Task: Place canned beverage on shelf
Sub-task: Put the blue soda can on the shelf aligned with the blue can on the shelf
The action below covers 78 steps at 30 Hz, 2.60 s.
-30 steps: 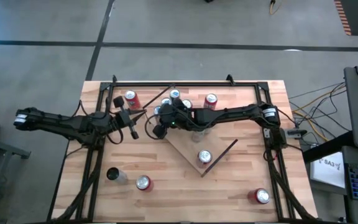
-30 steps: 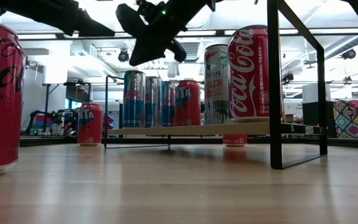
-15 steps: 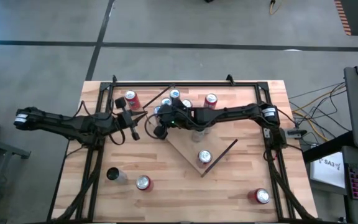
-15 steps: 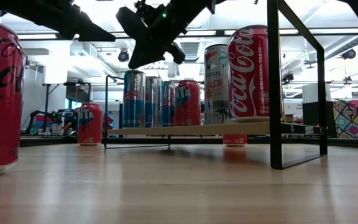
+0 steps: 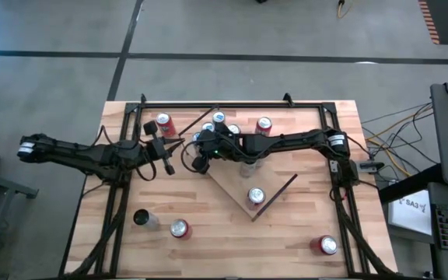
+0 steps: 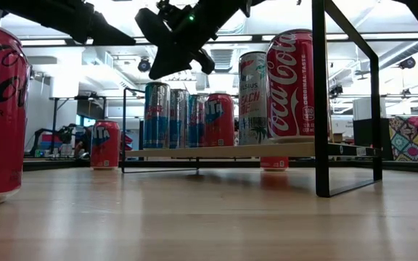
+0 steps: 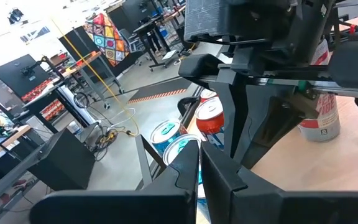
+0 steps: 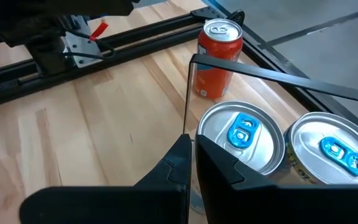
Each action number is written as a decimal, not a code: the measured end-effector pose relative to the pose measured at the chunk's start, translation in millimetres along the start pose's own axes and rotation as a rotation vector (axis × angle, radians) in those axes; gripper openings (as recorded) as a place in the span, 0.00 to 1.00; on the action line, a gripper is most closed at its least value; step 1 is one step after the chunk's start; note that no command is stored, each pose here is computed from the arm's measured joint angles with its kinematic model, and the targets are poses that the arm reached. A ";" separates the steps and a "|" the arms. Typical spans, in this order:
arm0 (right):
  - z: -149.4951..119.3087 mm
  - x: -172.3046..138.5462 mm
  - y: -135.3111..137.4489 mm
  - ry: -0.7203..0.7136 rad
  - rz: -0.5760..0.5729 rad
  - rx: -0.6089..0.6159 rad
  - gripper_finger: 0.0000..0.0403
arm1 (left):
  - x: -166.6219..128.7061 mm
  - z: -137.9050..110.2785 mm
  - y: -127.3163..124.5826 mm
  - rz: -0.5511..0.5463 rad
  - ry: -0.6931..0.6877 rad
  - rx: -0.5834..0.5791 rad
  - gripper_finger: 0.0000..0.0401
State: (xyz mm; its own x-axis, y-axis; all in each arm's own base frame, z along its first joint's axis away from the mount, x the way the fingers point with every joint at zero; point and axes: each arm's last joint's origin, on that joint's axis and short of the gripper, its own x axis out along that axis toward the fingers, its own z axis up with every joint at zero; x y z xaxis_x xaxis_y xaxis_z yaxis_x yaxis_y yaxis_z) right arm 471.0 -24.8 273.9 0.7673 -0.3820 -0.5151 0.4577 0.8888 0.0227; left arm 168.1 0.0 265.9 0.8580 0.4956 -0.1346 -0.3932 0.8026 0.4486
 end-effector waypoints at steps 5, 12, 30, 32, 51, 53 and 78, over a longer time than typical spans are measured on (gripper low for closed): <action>1.5 -4.8 0.6 0.006 0.004 -0.003 0.03 | 0.0 -0.1 0.0 0.000 0.001 0.002 0.00; 4.4 -12.7 5.4 -0.005 0.020 -0.019 0.03 | 0.0 -0.1 0.0 0.001 0.002 0.003 0.00; -2.2 -23.9 1.1 0.114 0.001 -0.033 0.03 | 0.0 -0.2 -0.1 0.000 0.002 0.004 0.00; -1.5 -27.7 0.4 0.128 0.012 -0.027 0.03 | 0.0 -0.2 -0.1 0.000 0.002 0.004 0.00; -7.2 -11.2 -11.4 0.159 -0.023 -0.025 0.03 | 0.0 -0.1 0.0 0.001 -0.001 0.002 0.00; -5.5 -8.1 -11.9 0.135 -0.019 -0.022 0.03 | 0.0 0.0 0.0 0.001 -0.001 0.002 0.00; 13.9 -33.4 -24.2 0.098 -0.024 -0.050 0.03 | 21.3 -21.5 -24.9 -0.207 0.143 0.098 0.00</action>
State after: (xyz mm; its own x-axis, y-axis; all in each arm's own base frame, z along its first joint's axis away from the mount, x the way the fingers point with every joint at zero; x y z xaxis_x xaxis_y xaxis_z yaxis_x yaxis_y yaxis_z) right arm 440.6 -37.1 302.4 0.7075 -0.3791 -0.5964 0.4508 0.8920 -0.0322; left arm 189.1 -2.3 232.9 0.8587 0.3716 -0.3529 -0.1744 0.8594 0.4806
